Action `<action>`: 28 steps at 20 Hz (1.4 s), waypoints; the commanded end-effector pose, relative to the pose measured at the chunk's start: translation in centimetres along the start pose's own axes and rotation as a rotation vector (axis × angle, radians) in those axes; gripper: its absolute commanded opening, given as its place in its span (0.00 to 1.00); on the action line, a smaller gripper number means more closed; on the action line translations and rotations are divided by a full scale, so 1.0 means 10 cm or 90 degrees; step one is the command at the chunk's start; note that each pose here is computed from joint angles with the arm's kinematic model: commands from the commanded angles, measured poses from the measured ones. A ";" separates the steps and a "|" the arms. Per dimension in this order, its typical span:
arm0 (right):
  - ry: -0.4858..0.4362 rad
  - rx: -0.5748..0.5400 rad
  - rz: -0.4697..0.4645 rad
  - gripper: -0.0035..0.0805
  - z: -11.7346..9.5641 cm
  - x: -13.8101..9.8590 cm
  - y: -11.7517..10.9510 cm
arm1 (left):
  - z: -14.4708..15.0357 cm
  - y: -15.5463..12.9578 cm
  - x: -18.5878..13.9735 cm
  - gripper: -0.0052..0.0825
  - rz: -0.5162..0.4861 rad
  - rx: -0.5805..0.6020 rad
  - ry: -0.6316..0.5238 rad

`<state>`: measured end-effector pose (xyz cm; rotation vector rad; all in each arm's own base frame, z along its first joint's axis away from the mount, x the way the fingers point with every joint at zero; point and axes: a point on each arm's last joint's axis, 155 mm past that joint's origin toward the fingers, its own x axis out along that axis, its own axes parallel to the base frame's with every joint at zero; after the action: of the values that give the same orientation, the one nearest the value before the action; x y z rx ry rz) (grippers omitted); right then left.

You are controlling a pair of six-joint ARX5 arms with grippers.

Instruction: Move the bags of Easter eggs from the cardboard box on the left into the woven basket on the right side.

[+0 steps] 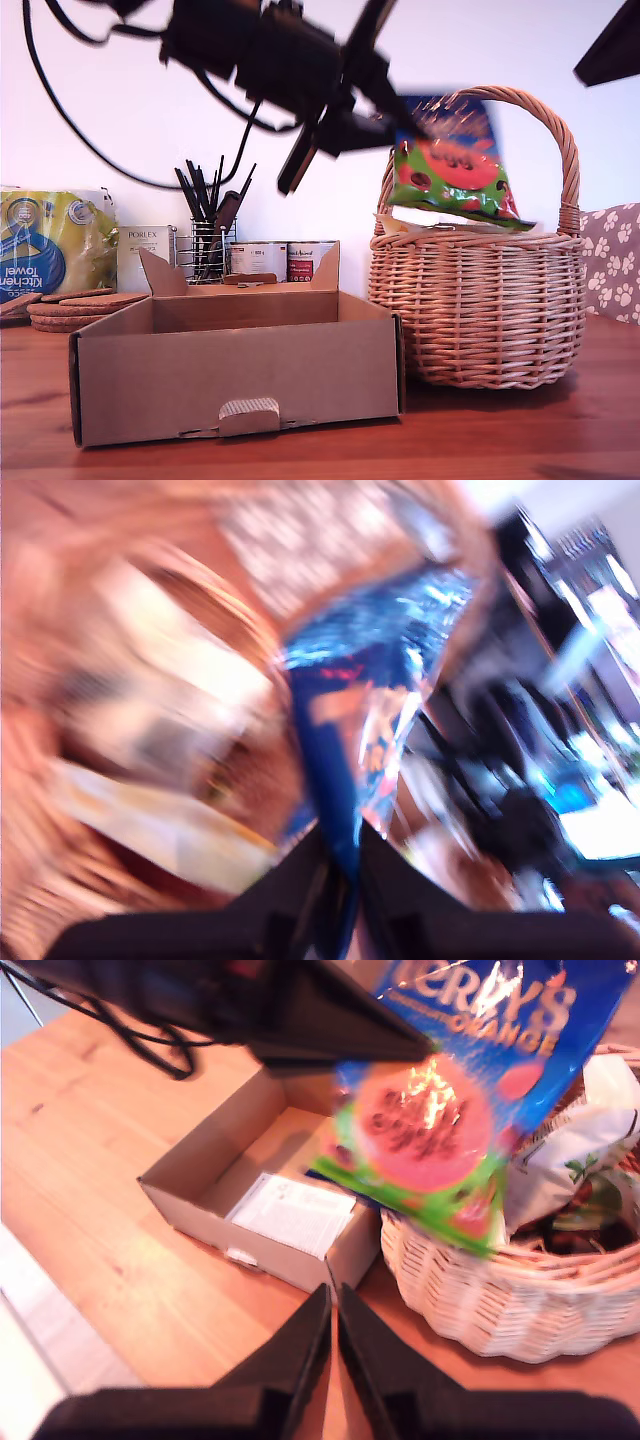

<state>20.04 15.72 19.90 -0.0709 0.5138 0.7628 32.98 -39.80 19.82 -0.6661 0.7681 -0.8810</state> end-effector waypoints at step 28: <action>-0.005 -0.038 0.000 0.03 0.07 -0.06 0.02 | -0.12 0.07 0.36 0.37 0.092 0.278 0.127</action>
<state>19.86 15.61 20.48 -0.1164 0.4962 0.7734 33.62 -43.30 16.49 -0.1505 0.7783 -0.9559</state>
